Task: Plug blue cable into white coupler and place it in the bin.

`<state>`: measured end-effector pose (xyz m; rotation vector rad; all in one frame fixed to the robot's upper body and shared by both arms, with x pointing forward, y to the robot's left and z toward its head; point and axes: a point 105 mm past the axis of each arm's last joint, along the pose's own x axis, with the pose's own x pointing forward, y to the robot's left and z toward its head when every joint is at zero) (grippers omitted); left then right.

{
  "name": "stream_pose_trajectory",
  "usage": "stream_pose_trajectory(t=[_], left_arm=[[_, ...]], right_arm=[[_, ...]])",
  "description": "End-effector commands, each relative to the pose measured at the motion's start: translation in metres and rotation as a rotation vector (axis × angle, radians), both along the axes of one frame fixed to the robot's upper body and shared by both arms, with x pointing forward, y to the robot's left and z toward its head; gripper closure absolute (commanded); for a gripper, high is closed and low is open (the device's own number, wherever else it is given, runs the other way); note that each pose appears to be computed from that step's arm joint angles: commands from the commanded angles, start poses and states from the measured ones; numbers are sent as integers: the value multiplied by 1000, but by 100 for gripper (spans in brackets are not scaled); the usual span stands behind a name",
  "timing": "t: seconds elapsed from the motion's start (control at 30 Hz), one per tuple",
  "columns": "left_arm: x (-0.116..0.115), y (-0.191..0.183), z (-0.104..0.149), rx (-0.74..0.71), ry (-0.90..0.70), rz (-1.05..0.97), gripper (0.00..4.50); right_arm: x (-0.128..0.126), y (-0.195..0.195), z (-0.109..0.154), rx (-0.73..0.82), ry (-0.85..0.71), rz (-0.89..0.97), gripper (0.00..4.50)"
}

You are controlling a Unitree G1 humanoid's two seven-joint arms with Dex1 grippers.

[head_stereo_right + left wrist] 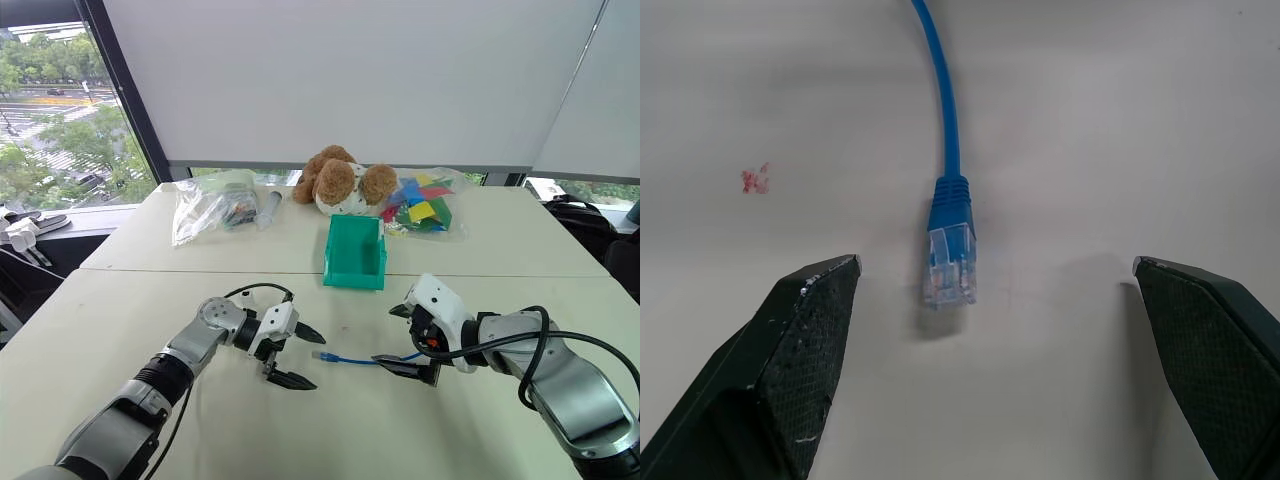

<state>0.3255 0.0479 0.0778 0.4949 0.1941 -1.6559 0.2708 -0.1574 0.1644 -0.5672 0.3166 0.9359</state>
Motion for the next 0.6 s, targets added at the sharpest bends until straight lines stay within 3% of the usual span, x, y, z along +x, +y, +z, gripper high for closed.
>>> stream_pose_trajectory(t=[0.03,0.07,0.17,0.37,0.5,0.6], left_arm=[[3,-5,0,0,-17,3,0],[2,-6,0,-1,-18,1,0],[2,-7,-4,7,-30,0,123],[4,0,-7,18,-39,18,424],[9,3,8,-32,-51,50,450],[25,0,44,-174,-88,138,450]], right_arm=[[-1,1,10,-12,-45,10,3],[-1,1,10,-14,-47,10,3],[-2,1,10,-22,-48,7,0],[-3,0,9,-24,-45,3,0],[-6,3,10,46,-21,-9,0],[-12,5,12,196,34,-57,0]])
